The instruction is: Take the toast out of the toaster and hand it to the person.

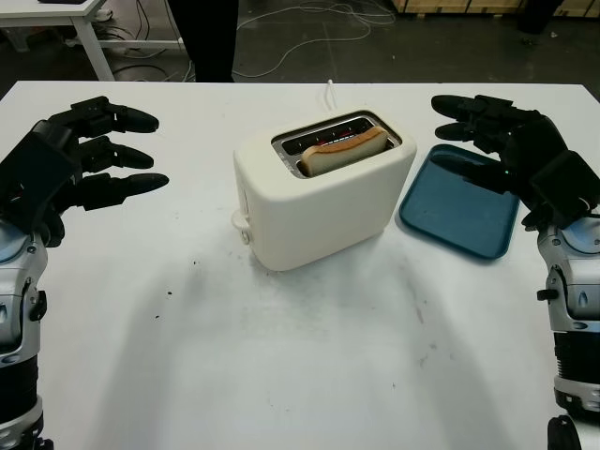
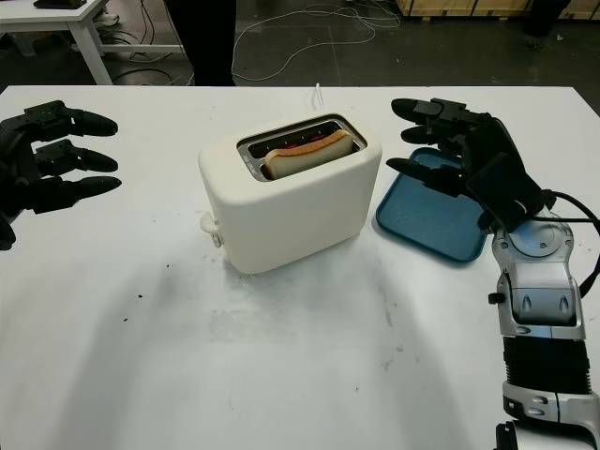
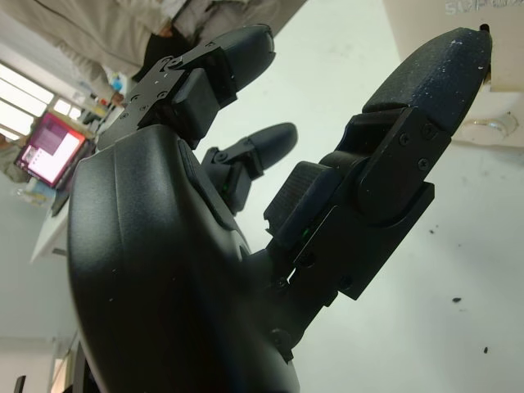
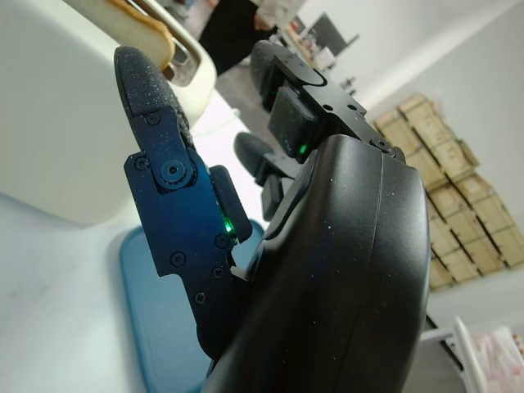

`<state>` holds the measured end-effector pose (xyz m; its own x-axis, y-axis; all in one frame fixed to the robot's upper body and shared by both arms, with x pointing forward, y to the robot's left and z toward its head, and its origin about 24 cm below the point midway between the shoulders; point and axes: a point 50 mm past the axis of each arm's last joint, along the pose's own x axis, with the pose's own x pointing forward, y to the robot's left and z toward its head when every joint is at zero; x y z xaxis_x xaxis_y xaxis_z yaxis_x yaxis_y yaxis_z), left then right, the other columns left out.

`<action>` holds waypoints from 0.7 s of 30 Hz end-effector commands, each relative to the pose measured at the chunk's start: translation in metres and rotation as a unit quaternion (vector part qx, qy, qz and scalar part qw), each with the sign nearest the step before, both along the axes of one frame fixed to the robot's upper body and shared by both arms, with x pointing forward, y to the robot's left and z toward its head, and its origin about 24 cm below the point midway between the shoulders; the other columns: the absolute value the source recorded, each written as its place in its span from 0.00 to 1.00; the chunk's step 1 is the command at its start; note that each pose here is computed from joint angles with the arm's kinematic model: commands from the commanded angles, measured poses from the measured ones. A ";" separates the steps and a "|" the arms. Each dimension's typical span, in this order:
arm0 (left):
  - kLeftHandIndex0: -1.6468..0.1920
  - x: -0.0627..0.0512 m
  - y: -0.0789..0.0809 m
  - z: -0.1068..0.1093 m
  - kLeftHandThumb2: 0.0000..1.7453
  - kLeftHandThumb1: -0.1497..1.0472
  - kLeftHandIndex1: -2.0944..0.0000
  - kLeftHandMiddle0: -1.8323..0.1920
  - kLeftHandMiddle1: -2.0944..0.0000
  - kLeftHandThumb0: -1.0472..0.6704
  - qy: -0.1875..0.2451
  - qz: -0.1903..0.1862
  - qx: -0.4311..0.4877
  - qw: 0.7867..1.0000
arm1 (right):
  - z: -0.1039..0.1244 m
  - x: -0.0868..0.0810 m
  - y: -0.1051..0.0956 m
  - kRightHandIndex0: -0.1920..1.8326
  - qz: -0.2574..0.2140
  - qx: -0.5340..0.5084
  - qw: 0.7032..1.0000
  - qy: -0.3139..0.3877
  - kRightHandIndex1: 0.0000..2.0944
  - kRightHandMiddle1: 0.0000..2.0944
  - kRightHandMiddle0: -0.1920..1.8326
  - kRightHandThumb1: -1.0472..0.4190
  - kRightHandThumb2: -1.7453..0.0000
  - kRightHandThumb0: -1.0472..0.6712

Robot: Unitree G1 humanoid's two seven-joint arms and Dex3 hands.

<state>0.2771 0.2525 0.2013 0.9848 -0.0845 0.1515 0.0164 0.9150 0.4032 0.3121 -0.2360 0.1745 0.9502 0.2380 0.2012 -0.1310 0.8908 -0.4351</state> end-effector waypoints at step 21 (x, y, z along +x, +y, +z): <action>0.63 -0.001 0.002 0.000 0.00 0.61 0.60 0.65 0.52 0.03 -0.003 -0.001 0.000 1.000 | -0.001 -0.002 0.002 0.22 0.002 0.011 1.000 0.002 0.41 0.00 0.42 0.18 1.00 0.27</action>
